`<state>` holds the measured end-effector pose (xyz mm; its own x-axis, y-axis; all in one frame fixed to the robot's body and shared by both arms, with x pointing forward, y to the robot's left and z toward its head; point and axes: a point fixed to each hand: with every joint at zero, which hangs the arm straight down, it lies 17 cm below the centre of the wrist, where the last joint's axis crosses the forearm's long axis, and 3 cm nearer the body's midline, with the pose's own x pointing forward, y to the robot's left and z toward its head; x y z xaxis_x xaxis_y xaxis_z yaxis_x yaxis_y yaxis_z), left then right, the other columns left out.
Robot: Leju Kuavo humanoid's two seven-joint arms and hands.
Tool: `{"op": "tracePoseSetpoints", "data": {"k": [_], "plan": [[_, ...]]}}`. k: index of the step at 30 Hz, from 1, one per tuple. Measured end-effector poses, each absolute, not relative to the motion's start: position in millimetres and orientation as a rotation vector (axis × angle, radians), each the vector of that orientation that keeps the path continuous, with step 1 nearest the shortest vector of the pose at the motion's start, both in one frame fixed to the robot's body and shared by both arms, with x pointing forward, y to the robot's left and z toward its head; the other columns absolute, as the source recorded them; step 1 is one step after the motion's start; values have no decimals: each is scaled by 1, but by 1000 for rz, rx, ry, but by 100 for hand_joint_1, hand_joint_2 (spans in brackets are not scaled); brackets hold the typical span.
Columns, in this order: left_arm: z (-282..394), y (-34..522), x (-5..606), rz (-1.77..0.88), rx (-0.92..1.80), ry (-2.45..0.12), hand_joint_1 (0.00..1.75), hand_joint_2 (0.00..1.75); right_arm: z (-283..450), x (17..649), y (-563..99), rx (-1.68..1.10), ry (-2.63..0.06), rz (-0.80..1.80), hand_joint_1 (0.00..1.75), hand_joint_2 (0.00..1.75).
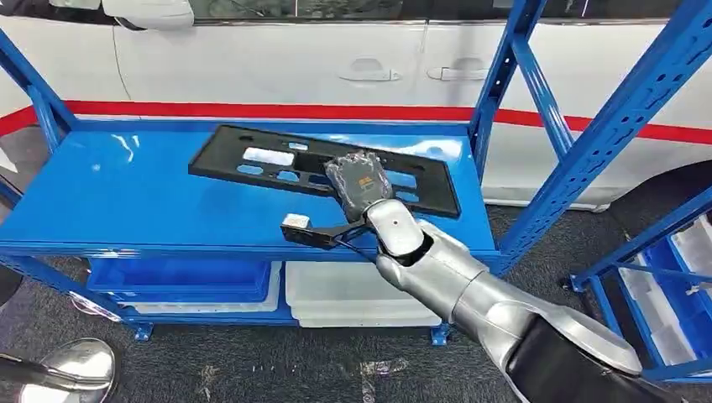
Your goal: Take the parts from the cabinet and place them on the table.
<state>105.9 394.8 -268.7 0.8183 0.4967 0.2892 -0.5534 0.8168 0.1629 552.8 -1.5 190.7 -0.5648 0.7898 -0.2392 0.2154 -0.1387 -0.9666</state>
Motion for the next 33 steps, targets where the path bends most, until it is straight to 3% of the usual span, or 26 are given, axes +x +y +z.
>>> {"op": "tracePoseSetpoints", "data": {"k": [13, 24, 33], "plan": [[-270, 390, 104, 526, 245, -234, 0, 175, 301, 504, 70, -1269, -1998, 1862, 175, 175], [-270, 388, 104, 529, 245, -236, 0, 175, 334, 465, 95, -1376, -2120, 1970, 175, 175], [-270, 385, 105, 546, 224, -236, 0, 175, 337, 441, 108, -1248, -2181, 1994, 175, 175]]}}
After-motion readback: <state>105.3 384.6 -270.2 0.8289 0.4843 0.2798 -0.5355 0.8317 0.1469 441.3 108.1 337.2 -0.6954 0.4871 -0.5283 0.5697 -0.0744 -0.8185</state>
